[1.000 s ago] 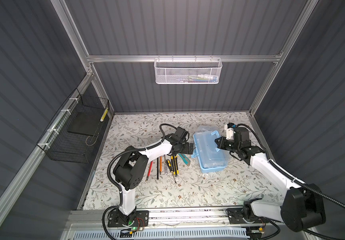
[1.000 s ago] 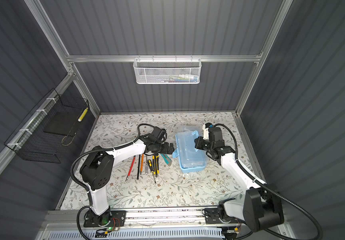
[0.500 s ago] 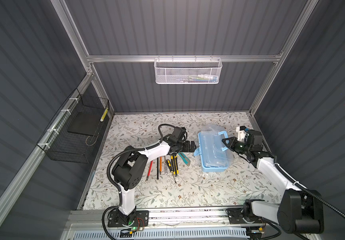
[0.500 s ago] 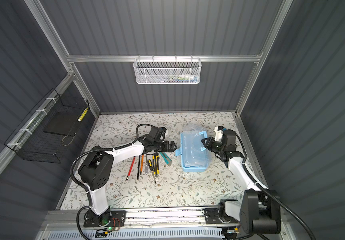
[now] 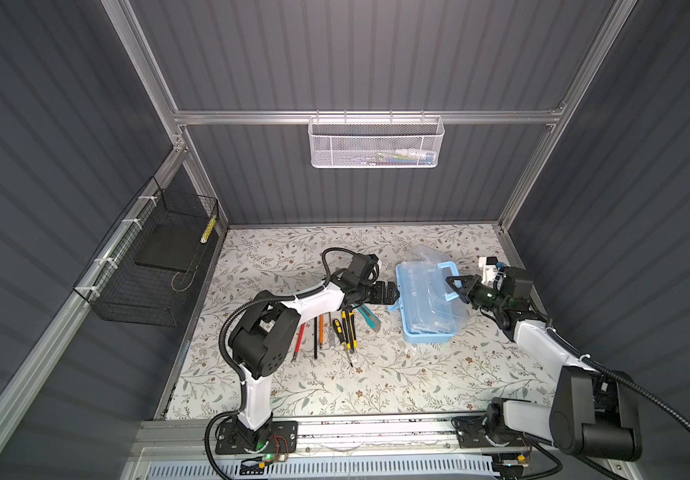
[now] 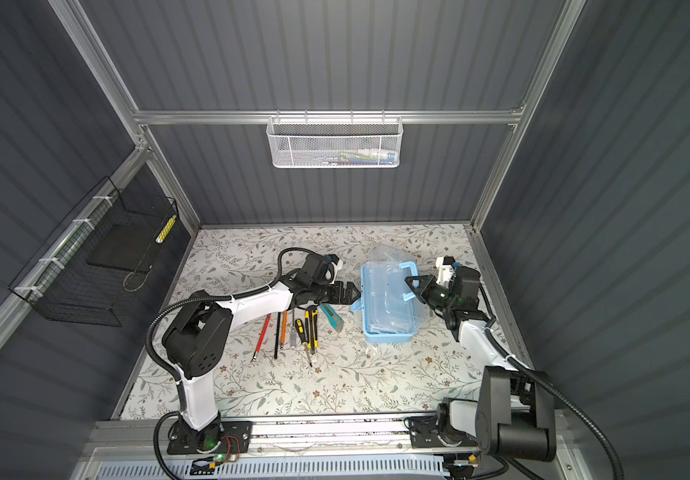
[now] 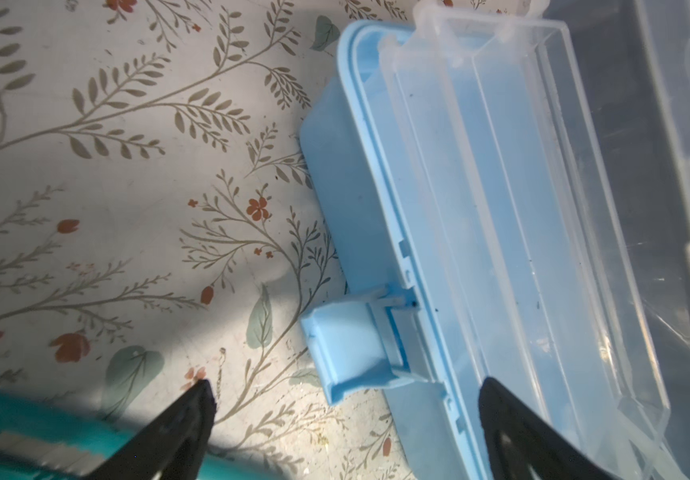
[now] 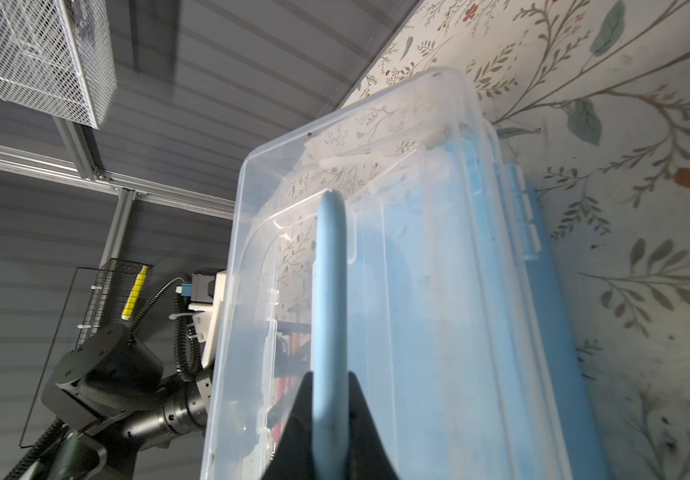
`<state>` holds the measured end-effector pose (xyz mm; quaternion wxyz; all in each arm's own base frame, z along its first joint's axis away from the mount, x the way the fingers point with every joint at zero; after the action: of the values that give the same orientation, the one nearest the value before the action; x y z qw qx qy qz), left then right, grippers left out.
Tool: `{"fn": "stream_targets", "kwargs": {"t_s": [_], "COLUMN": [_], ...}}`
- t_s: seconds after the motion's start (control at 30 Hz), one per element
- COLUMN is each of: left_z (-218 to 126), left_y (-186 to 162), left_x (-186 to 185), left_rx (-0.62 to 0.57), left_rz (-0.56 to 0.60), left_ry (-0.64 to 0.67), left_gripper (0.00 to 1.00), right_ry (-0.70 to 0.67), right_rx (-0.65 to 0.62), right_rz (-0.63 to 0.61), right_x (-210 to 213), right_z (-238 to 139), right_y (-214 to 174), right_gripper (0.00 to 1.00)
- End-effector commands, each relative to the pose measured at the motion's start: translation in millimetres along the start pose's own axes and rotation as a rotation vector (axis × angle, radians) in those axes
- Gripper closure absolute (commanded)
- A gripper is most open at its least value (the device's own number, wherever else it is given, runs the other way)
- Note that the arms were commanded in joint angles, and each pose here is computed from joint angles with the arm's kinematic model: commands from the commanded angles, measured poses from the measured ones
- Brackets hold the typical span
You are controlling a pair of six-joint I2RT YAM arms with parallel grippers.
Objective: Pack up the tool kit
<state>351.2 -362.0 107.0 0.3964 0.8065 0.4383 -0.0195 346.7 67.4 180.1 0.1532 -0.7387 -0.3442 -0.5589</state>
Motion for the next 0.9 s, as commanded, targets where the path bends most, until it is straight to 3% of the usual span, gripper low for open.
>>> {"fn": "stream_targets", "kwargs": {"t_s": [0.0,0.47,0.87], "left_z": [6,19,28], "left_y": [7,-21,-26], "left_x": [-8,16,19], "left_rx": [-0.003,0.094,0.116], "left_rz": [0.015,-0.005,-0.011], "left_ry": [-0.03,0.074,0.074], "left_gripper": [0.01,0.01,0.01], "right_ry": [0.093,0.132,0.125], "right_rx": [0.026,0.012,-0.039], "right_rz": [-0.015,0.012,0.057], "right_x": [19,22,14], "right_z": [-3,-12,-27], "right_y": [0,7,22], "right_gripper": [1.0,1.0,1.0]}}
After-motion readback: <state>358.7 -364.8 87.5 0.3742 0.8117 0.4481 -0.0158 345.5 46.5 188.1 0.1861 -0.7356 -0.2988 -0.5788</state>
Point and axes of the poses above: each gripper's point midway between its finger pads, its own z axis out along the fingers, its own x axis along the line the jaws close on, y = z × x, the point moved 2 cm from there along -z, back along the fingers, and after that the axes turned 15 degrees about z, right-handed, at the moved point
